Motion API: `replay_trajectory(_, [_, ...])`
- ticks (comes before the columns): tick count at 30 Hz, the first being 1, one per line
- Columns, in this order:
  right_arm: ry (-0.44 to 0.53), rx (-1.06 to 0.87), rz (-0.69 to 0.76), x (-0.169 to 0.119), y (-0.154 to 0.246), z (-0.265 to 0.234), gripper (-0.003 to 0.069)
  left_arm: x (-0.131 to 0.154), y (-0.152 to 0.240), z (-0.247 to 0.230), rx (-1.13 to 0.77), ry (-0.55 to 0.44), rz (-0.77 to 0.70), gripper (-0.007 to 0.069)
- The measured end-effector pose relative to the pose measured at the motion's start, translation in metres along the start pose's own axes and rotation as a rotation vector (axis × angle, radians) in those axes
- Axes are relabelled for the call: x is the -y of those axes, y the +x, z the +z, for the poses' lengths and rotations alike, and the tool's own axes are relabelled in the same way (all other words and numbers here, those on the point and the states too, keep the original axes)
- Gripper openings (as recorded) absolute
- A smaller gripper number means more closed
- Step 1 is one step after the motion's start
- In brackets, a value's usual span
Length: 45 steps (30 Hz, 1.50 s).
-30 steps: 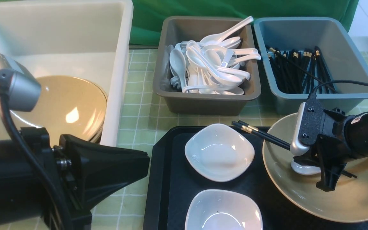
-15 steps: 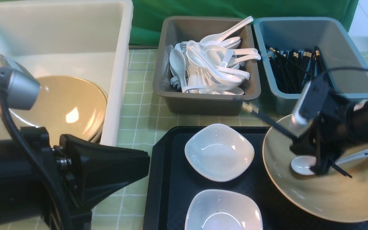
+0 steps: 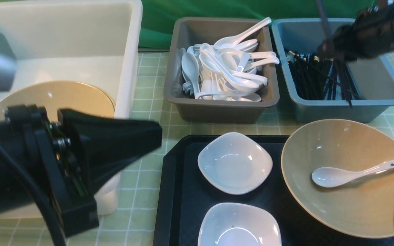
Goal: On green table put chopsticks spoon bowls plates into blue grey white boxes.
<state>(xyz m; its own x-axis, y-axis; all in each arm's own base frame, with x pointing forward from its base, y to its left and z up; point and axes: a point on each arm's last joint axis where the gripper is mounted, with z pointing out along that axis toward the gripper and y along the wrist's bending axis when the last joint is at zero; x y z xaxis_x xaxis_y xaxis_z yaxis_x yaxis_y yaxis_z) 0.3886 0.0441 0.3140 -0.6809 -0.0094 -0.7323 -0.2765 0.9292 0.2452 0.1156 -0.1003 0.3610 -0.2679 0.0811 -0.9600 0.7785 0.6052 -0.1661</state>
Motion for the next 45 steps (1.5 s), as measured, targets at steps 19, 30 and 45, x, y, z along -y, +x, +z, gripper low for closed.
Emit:
replay_trajectory(19, [0.153, 0.051, 0.325, 0.074, 0.023, 0.136, 0.0121, -0.004, -0.005, 0.0, 0.052, -0.046, -0.04, -0.0001])
replay_trajectory(30, [0.072, -0.022, 0.097, 0.067, 0.003, 0.083, 0.0351, -0.004, -0.004, 0.0, 0.046, -0.037, -0.057, -0.0001])
replay_trajectory(45, [-0.325, -0.42, -0.951, -0.014, 0.031, -0.067, 0.036, 0.0, 0.0, 0.0, 0.005, 0.005, -0.051, -0.0001])
